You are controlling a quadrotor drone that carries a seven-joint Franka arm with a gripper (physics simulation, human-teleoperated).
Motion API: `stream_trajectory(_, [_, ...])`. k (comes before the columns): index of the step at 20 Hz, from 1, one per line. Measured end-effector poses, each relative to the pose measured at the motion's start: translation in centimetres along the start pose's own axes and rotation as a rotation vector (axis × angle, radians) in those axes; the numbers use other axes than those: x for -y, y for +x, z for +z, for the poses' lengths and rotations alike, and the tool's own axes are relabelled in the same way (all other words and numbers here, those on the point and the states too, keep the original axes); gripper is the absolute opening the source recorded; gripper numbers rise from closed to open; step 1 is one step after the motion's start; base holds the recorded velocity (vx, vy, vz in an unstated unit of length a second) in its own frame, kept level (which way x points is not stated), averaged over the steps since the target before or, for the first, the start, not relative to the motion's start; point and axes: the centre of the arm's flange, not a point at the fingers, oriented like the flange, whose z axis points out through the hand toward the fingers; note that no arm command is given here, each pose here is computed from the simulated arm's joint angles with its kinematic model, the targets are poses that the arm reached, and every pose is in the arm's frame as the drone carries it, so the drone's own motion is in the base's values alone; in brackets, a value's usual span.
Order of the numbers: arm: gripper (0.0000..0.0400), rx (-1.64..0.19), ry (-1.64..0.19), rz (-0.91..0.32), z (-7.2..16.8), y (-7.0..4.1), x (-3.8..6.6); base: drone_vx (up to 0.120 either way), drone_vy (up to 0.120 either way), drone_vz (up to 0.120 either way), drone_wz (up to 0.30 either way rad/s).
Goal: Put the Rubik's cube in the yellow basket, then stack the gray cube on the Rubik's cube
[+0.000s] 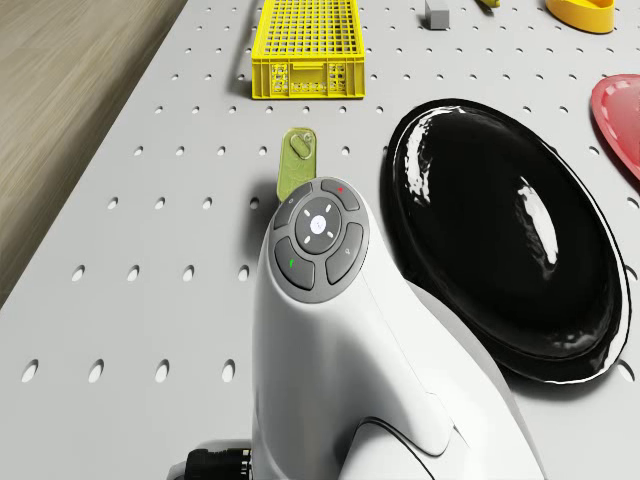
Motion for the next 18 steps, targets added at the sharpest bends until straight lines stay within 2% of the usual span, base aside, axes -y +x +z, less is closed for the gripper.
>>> stream_trajectory(9, [0.0400,0.000,0.000,0.000,2.2,0.0,0.0,0.000,0.000,0.000,0.000])
stream_trajectory(18, [0.0400,0.000,0.000,0.000,3.3,0.0,0.0,0.000,0.000,0.000,0.000])
